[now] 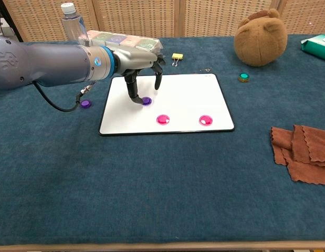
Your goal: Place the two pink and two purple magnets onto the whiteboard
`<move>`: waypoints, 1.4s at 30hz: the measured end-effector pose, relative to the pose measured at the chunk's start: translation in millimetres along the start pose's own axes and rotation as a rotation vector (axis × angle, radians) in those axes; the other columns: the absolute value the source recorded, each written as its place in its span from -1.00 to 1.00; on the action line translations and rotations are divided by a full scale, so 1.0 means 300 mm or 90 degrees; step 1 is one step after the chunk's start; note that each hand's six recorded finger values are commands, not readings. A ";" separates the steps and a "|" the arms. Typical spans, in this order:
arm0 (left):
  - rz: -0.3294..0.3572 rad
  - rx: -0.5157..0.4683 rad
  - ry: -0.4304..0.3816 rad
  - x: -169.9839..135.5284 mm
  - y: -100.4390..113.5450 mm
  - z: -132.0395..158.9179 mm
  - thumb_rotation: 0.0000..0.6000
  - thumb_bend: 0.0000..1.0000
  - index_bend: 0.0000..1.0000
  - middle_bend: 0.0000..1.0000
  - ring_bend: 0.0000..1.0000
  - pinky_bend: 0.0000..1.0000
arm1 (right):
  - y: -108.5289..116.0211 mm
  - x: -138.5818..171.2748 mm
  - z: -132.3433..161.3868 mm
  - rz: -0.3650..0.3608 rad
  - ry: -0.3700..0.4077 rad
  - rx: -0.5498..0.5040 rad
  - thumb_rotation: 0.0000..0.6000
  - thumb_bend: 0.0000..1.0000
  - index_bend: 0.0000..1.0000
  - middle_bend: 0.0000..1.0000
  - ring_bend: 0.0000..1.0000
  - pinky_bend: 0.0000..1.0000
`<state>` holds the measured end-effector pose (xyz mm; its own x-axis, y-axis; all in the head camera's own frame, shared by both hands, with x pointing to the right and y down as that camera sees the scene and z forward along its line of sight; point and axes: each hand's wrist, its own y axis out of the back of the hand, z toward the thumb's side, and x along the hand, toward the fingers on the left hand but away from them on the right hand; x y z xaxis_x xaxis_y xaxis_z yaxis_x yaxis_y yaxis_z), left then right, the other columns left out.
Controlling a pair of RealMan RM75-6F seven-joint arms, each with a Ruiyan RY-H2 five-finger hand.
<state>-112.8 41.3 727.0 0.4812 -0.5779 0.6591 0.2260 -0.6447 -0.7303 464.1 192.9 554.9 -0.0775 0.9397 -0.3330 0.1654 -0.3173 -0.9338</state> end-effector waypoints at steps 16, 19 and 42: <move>0.021 -0.011 0.059 -0.145 0.029 -0.207 1.00 -0.53 -0.33 -1.00 -1.00 -1.00 | 0.001 0.007 0.011 0.003 0.008 -0.008 1.00 -1.00 -0.72 -1.00 -1.00 -1.00; 0.014 -0.028 0.082 -0.189 -0.009 -0.268 1.00 -0.53 -0.33 -1.00 -1.00 -1.00 | 0.001 0.008 0.019 0.003 0.012 -0.009 1.00 -1.00 -0.72 -1.00 -1.00 -1.00; 0.021 -0.105 0.115 -0.278 -0.173 -0.401 1.00 -0.53 -0.08 -1.00 -1.00 -1.00 | -0.004 0.008 0.023 0.008 0.014 -0.011 1.00 -1.00 -0.72 -1.00 -1.00 -1.00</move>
<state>-266.7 62.8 731.5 0.3230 -0.6706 0.6678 0.0638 -0.6886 -0.7223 456.9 194.7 554.2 -0.0532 0.9383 -0.3417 0.1835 -0.3272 -0.9270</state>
